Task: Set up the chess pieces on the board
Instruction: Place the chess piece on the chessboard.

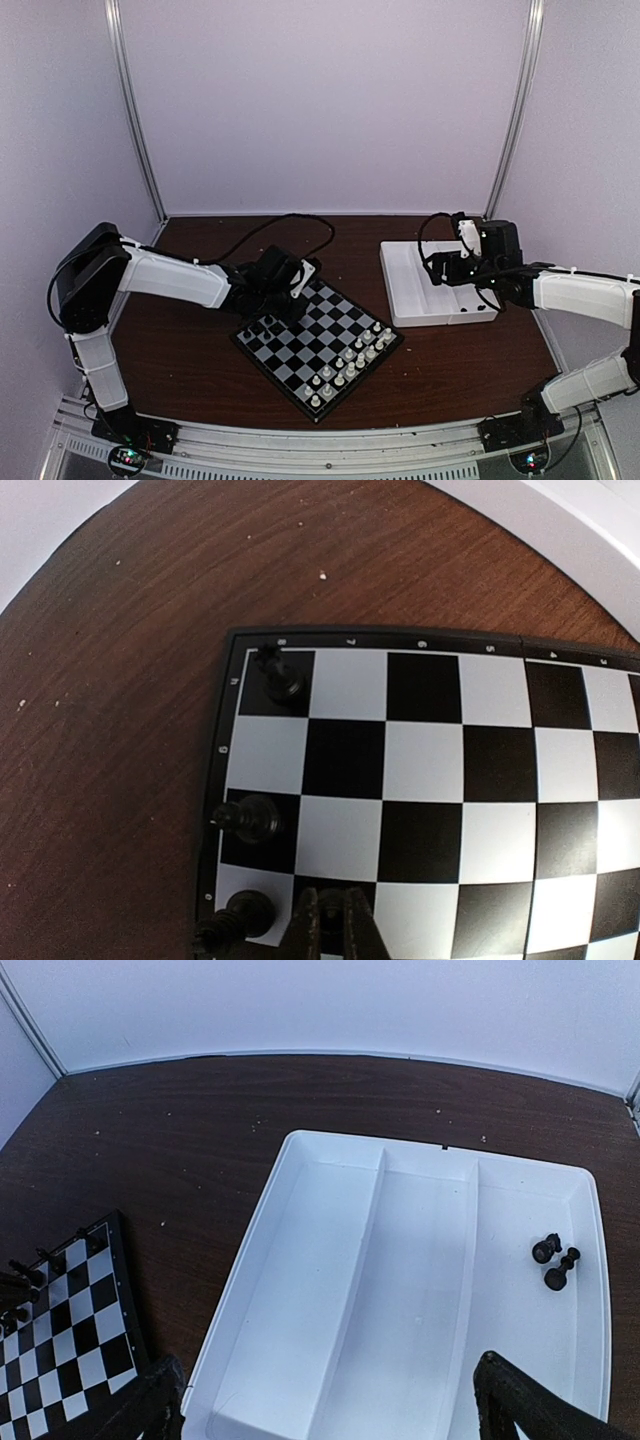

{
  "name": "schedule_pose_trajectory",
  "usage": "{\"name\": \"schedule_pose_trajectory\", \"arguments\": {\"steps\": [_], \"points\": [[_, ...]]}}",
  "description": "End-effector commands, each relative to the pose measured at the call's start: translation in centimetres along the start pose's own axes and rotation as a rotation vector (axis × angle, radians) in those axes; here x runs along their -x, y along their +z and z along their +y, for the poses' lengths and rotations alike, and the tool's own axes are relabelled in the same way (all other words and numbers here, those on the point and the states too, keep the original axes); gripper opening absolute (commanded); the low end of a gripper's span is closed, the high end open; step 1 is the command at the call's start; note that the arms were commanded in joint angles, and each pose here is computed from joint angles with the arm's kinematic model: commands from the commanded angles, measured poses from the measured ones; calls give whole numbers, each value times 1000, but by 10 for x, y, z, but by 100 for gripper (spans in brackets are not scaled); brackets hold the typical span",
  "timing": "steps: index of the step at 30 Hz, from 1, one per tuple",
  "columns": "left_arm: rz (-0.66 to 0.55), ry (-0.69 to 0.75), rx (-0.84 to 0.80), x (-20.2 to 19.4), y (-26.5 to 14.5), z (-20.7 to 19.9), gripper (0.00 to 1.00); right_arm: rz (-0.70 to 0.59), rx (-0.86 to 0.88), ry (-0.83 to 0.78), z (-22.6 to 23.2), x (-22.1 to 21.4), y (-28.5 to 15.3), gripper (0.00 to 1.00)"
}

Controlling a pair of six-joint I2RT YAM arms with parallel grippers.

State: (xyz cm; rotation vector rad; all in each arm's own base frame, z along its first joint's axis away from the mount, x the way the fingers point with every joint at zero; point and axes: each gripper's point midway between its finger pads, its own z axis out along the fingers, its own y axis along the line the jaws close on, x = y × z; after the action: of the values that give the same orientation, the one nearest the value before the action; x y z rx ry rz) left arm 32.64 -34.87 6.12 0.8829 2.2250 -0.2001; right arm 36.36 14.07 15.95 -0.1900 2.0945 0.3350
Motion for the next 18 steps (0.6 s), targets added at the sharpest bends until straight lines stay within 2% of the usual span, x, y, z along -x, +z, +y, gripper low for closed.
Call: {"name": "schedule_pose_trajectory", "arguments": {"steps": [1, 15, 18], "points": [[-10, -6, 18, -4, 5, 1, 0, -15, 3, 12, -1, 0, -3, 100], [2, -20, 9, -11, 9, -1, 0, -17, 12, 14, 0, 1, -3, 100], [8, -23, 23, -11, 10, 1, 11, -13, 10, 15, -1, 0, -2, 100]]}}
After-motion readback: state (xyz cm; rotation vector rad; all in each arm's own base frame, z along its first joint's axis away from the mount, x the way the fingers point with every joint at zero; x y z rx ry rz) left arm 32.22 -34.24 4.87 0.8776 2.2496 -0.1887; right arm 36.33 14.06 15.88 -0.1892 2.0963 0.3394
